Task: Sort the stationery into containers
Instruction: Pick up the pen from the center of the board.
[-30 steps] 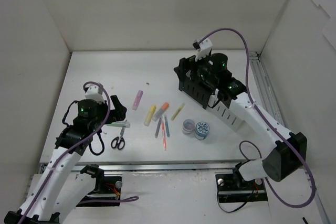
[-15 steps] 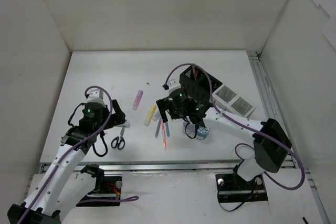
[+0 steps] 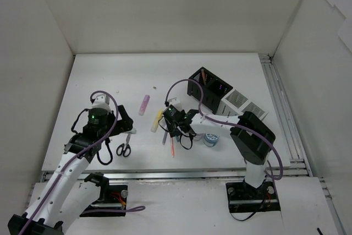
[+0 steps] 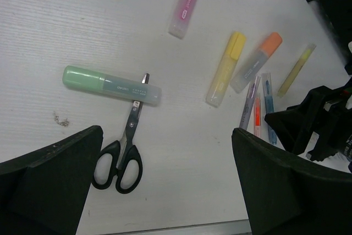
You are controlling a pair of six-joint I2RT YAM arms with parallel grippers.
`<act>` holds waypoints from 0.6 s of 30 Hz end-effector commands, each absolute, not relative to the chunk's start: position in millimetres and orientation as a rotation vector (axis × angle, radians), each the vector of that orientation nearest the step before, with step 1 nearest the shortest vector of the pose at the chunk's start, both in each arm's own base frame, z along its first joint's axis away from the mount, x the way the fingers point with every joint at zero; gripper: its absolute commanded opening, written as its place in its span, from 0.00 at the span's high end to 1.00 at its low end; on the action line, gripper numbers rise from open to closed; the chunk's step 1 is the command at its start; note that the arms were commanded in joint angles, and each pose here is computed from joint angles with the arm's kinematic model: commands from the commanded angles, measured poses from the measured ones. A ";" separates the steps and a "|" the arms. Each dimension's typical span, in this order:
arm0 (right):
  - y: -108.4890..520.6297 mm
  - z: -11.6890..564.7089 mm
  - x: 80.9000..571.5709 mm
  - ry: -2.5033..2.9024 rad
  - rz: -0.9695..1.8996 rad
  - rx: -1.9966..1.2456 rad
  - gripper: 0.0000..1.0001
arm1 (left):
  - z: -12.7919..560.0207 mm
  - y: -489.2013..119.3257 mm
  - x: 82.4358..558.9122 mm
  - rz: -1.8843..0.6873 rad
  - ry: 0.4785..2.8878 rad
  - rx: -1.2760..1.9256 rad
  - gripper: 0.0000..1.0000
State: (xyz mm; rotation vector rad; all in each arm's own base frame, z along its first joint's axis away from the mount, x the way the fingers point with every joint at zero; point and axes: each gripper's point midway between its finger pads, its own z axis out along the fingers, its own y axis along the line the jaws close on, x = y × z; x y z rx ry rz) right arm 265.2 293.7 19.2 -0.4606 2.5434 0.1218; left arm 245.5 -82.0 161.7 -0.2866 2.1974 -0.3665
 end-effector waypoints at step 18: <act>309.8 54.6 286.0 2.424 0.161 -0.342 1.00 | 180.0 -102.3 257.8 -0.454 2.135 -0.140 0.01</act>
